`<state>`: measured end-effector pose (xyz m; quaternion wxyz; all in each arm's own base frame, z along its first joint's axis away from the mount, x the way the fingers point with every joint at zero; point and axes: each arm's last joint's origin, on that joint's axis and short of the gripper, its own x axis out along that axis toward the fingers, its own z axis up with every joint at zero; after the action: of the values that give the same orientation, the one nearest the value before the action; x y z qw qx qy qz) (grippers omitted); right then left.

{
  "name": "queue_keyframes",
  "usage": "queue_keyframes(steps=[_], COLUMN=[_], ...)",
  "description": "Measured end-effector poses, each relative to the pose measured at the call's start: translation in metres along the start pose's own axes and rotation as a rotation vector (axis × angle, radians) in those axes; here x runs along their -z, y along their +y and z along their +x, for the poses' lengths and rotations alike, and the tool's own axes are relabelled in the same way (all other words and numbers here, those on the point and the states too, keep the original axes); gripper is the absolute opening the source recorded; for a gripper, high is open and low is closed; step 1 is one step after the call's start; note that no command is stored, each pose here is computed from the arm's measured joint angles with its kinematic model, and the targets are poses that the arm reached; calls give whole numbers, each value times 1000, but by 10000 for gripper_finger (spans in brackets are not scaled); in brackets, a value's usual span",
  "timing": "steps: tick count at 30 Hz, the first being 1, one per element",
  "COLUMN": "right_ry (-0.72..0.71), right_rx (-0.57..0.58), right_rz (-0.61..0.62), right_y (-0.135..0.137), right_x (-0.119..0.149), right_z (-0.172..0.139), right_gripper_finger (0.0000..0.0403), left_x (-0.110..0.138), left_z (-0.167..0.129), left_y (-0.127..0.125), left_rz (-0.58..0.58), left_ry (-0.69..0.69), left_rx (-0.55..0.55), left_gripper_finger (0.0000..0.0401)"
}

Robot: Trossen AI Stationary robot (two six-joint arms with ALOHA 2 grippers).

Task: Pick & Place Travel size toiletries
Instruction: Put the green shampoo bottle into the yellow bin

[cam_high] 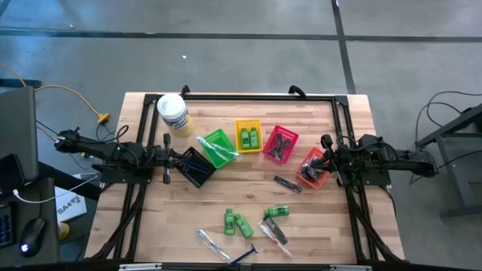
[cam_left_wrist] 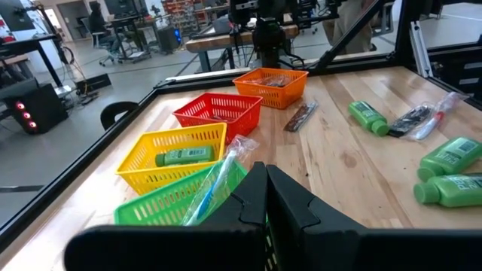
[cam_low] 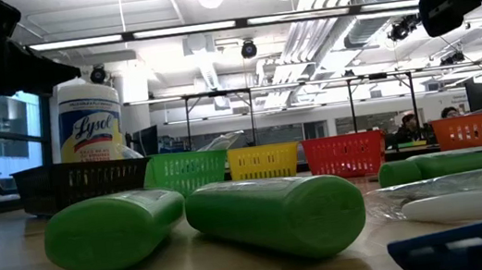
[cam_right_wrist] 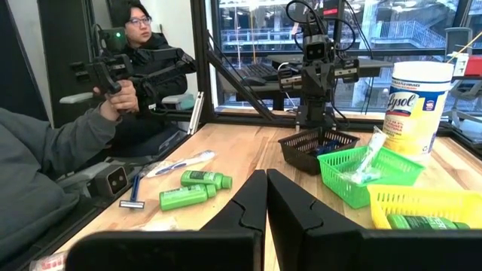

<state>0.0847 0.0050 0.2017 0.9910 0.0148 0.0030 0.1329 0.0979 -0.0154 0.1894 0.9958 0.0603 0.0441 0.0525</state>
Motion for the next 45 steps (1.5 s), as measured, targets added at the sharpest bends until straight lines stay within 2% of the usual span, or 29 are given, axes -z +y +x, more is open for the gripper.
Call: queue_keyframes(steps=[30, 36, 45], right_ry=[16, -4, 33], right_rx=[23, 20, 22], right_rz=[22, 45, 36], right_y=[-1, -3, -10], right_x=[1, -3, -2], right_z=[1, 9, 29], right_gripper_finger=[4, 4, 4], left_x=[3, 2, -6], left_z=[0, 0, 0], left_y=[0, 0, 1], left_rz=[-8, -14, -40], left_ry=[29, 24, -63], left_rx=[3, 3, -4], left_gripper_finger=[0, 0, 0])
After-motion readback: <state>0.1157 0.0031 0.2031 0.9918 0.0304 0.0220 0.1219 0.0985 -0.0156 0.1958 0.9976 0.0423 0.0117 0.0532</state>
